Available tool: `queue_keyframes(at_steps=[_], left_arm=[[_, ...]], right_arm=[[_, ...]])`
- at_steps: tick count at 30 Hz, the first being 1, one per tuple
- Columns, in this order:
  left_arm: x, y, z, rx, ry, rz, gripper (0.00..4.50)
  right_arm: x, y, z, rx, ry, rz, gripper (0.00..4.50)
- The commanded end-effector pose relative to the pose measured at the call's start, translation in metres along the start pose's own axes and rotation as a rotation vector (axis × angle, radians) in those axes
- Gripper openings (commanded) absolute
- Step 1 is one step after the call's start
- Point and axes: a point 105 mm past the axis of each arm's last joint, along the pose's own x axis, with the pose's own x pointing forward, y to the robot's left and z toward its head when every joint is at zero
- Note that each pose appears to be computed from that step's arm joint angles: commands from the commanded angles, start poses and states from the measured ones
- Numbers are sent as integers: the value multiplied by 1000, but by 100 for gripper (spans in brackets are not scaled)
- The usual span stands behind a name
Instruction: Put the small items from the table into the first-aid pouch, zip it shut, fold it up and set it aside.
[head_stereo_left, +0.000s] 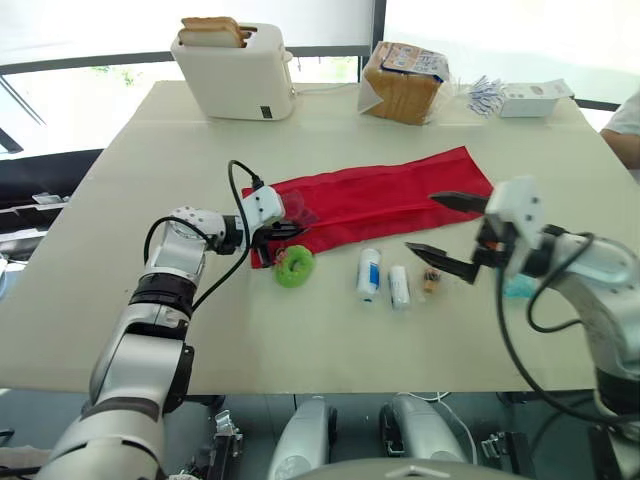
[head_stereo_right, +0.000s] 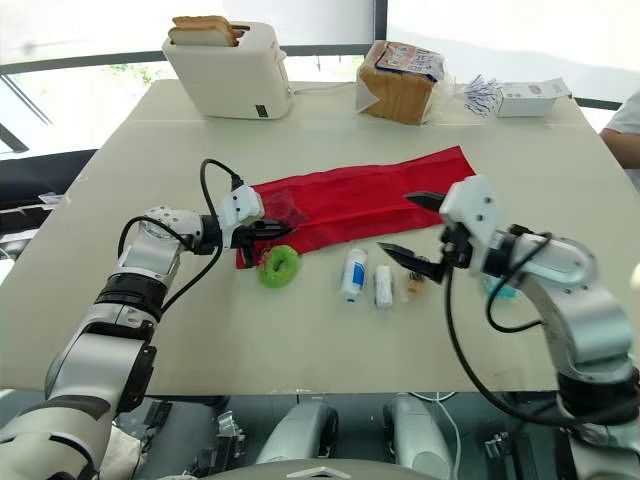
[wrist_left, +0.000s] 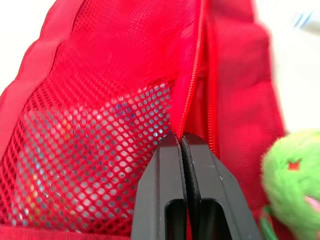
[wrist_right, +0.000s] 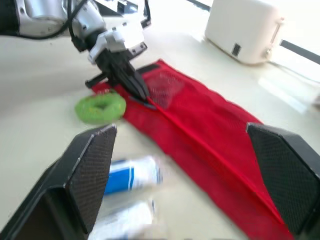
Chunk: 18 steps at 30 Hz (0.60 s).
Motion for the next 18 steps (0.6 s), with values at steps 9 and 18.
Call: queue_keyframes(at_steps=[9, 18], left_arm=[[-26, 10, 31, -190, -190, -110, 316], [21, -1, 68, -99, -166, -119, 447]], right_arm=[[-99, 21, 41, -57, 59, -184, 450], [-104, 32, 49, -43, 58, -199, 450]])
